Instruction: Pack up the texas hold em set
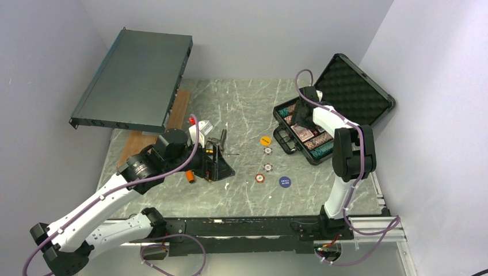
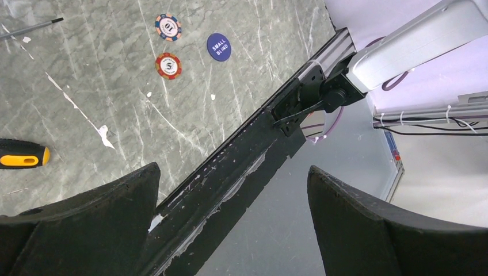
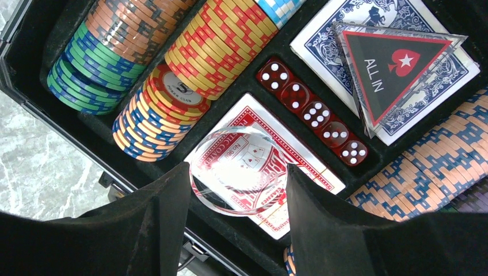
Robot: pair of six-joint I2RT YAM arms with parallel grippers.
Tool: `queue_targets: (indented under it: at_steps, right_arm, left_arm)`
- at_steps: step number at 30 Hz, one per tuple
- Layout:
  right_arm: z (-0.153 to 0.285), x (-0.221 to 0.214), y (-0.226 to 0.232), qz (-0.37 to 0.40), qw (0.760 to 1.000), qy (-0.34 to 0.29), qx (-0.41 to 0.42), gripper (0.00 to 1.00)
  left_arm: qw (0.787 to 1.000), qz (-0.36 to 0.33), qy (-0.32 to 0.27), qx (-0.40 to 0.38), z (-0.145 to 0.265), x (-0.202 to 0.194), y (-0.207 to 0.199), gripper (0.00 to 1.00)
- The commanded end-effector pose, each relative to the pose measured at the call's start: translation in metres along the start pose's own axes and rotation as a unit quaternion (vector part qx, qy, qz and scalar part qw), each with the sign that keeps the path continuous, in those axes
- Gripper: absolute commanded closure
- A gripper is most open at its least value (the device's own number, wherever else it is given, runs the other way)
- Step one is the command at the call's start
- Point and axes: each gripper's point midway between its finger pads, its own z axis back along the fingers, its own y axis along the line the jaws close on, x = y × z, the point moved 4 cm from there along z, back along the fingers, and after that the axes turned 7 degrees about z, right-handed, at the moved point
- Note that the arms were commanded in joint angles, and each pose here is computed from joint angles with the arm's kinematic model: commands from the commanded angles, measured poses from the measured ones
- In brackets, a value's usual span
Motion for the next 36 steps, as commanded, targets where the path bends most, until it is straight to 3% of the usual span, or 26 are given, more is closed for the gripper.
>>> queue_targets:
  at_steps: [1, 4, 11, 17, 23, 32, 36]
  right_arm:
    - [0.007, 0.010, 0.007, 0.008, 1.000, -0.014, 0.018, 0.52]
    - [0.013, 0.011, 0.005, 0.014, 1.000, -0.013, 0.014, 0.32]
    - [0.066, 0.014, 0.001, 0.048, 0.998, -0.047, 0.010, 0.23]
    - [0.116, -0.047, 0.056, 0.144, 0.974, -0.040, 0.168, 0.11]
    - [0.135, -0.127, 0.087, 0.202, 0.957, 0.025, 0.207, 0.10]
    - [0.130, -0.188, 0.038, 0.115, 0.981, 0.118, 0.105, 0.13]
    - [0.128, -0.208, 0.032, 0.083, 0.980, 0.146, 0.105, 0.15]
  left_arm:
    - [1.000, -0.014, -0.010, -0.018, 0.002, 0.007, -0.009, 0.01]
    - [1.000, -0.014, -0.011, -0.018, 0.003, 0.006, -0.008, 0.01]
    - [1.000, -0.017, -0.007, -0.022, 0.001, 0.004, -0.008, 0.01]
    - [0.999, -0.019, -0.003, -0.028, -0.003, 0.003, -0.007, 0.01]
    - [1.000, -0.015, -0.014, -0.012, -0.002, 0.006, -0.004, 0.01]
    - [1.000, -0.011, -0.009, -0.011, -0.002, 0.002, -0.001, 0.01]
    - [1.000, -0.009, -0.004, -0.021, -0.007, 0.001, -0.002, 0.01]
